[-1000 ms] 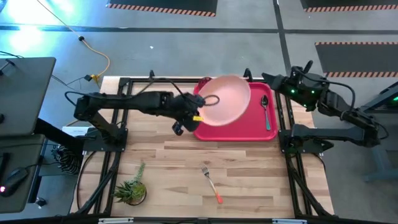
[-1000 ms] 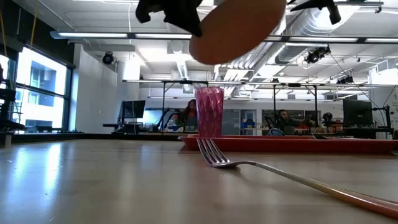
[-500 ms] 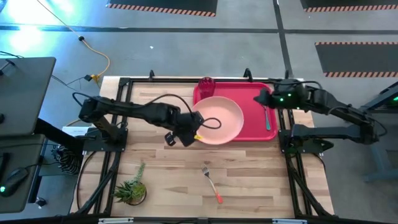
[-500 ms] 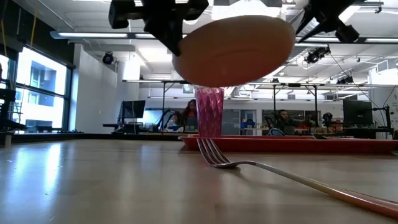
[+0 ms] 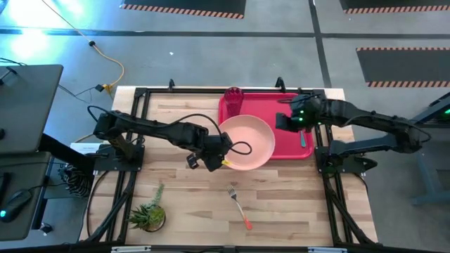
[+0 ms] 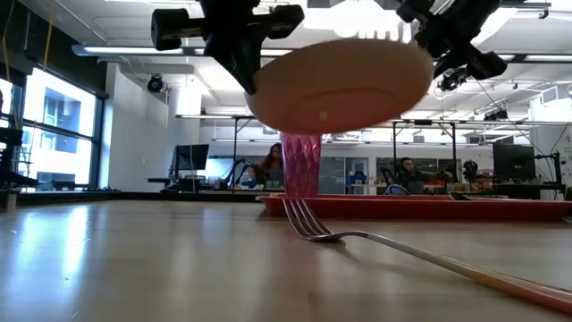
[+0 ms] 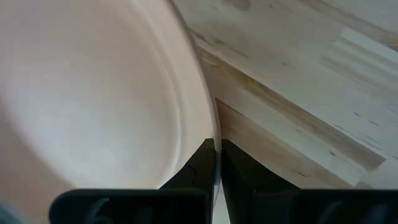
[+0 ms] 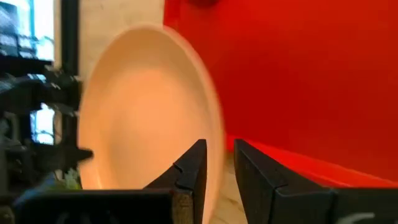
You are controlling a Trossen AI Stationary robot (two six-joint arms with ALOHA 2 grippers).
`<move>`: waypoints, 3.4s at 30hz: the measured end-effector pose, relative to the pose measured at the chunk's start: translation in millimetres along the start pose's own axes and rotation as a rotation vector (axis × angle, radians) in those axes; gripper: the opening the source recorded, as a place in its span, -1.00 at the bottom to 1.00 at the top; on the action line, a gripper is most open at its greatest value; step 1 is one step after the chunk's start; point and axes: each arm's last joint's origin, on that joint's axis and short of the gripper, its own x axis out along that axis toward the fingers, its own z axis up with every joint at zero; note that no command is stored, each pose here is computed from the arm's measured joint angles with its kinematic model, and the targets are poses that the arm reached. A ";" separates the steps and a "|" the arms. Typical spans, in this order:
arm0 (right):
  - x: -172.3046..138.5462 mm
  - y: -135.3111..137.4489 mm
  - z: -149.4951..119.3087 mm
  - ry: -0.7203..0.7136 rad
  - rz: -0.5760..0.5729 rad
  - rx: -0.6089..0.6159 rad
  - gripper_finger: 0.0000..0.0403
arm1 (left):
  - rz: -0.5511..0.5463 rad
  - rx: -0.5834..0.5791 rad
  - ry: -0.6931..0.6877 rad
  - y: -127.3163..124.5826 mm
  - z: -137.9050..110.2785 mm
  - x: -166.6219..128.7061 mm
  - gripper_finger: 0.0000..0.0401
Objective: Pick and place plate/cup/fork/spoon on tray
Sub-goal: Put the orange plate on the center of the red tray
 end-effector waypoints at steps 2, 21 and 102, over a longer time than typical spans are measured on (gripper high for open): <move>6.6 2.1 -2.3 0.022 -0.020 -0.011 -0.65 | 0.002 0.003 0.012 0.0 -0.4 0.3 -0.96; 34.9 9.9 -15.4 0.109 -0.110 -0.017 -0.65 | 0.023 0.009 0.036 1.3 -0.4 1.9 -0.96; 54.7 -101.4 66.2 0.025 -0.388 -0.058 -1.00 | 0.135 -0.622 0.199 31.5 -62.9 8.2 -0.32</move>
